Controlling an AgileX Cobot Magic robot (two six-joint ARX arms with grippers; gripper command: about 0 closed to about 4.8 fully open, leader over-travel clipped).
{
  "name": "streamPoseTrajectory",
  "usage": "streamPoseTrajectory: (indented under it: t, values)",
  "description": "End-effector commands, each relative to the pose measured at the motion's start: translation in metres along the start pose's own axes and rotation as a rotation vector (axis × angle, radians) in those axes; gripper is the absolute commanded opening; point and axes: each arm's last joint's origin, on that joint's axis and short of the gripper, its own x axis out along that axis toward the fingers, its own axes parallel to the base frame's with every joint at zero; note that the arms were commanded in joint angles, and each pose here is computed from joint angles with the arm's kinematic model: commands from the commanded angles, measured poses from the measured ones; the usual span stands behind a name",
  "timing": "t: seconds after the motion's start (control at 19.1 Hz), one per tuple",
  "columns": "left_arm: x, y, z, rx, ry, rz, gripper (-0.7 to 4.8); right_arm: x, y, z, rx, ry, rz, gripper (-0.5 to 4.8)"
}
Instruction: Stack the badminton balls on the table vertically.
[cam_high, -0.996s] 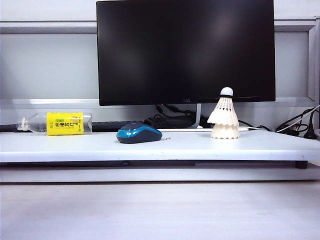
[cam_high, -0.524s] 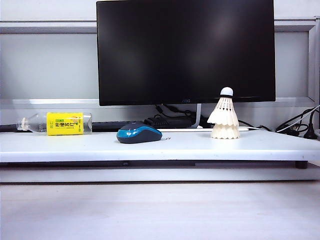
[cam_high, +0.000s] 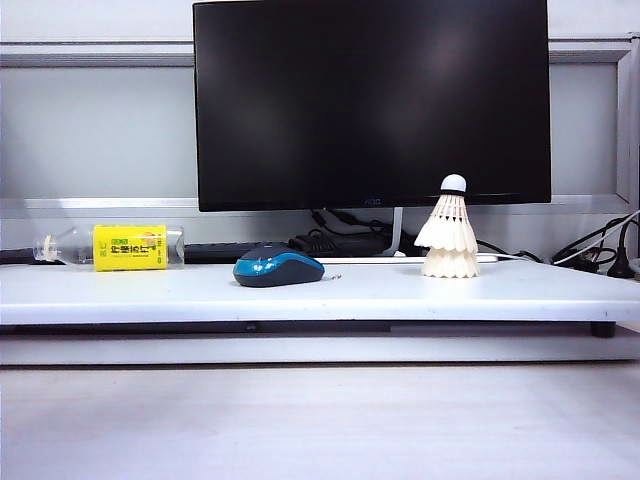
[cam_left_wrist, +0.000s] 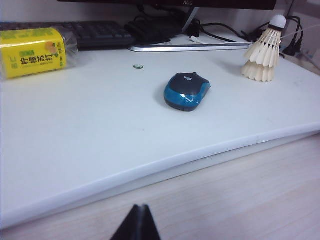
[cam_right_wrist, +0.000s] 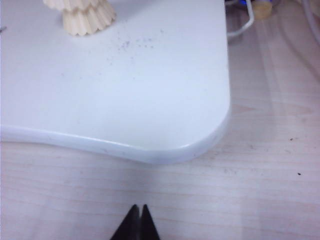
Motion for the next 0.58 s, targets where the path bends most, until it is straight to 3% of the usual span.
streamPoseTrajectory:
  t: [0.05, 0.58]
  values:
    - [0.0000, -0.0001, 0.0005, -0.031, -0.012, -0.002, -0.05, 0.0000, 0.0001, 0.0009, -0.007, -0.010, -0.002, -0.04]
    - [0.0000, -0.0001, 0.0005, -0.031, -0.012, -0.002, -0.05, -0.0001, 0.0002, 0.0003, -0.005, -0.003, 0.001, -0.04]
